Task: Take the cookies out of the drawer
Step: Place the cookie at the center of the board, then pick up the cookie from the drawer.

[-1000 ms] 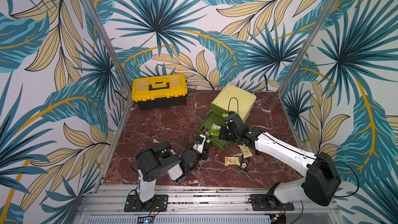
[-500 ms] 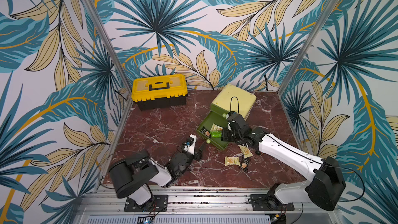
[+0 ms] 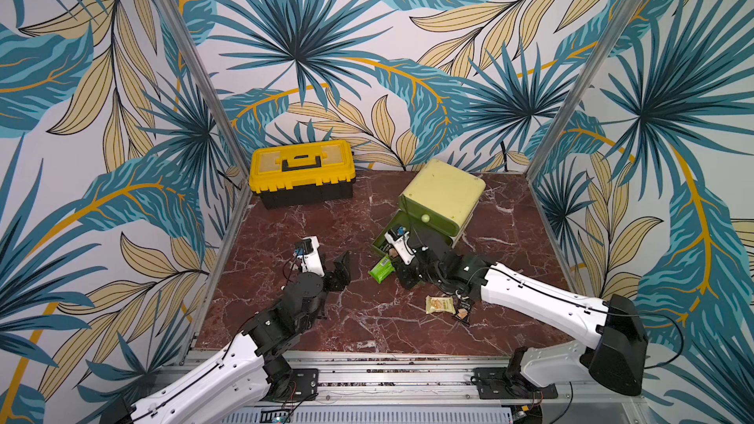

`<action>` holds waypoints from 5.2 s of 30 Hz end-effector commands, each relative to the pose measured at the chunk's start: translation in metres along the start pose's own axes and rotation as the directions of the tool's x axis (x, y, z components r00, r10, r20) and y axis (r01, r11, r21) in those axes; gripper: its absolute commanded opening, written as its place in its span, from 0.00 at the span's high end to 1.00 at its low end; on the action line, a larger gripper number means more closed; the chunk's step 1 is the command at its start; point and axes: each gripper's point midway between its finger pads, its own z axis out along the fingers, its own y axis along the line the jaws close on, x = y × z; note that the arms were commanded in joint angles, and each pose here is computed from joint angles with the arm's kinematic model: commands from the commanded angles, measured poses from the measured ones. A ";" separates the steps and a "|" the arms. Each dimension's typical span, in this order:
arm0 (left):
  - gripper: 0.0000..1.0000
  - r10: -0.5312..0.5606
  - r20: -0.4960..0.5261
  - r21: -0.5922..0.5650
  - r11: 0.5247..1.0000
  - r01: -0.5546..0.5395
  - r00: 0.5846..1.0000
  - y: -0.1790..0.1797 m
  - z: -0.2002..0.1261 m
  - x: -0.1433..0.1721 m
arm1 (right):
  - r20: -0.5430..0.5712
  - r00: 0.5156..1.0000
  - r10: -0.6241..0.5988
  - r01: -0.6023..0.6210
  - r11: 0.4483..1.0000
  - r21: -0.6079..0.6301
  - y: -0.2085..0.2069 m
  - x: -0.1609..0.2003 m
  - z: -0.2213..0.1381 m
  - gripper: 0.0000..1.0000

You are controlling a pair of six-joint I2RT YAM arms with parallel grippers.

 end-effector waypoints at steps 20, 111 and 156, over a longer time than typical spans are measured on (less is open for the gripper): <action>0.26 -0.216 -0.094 -0.275 0.944 0.183 0.972 0.081 -0.036 0.039 | -0.037 0.953 -0.300 0.290 0.941 -0.176 0.078 0.038 0.127 0.93; 0.30 0.882 0.413 0.657 -0.461 -0.597 -0.227 -0.169 0.176 0.122 | 0.363 0.932 -0.010 -0.194 0.831 0.522 -0.109 0.015 -0.229 0.52; 0.58 0.895 0.402 0.643 -0.427 -0.636 -0.194 -0.195 0.173 0.110 | 0.354 0.935 -0.025 -0.177 0.832 0.526 -0.109 0.015 -0.230 0.52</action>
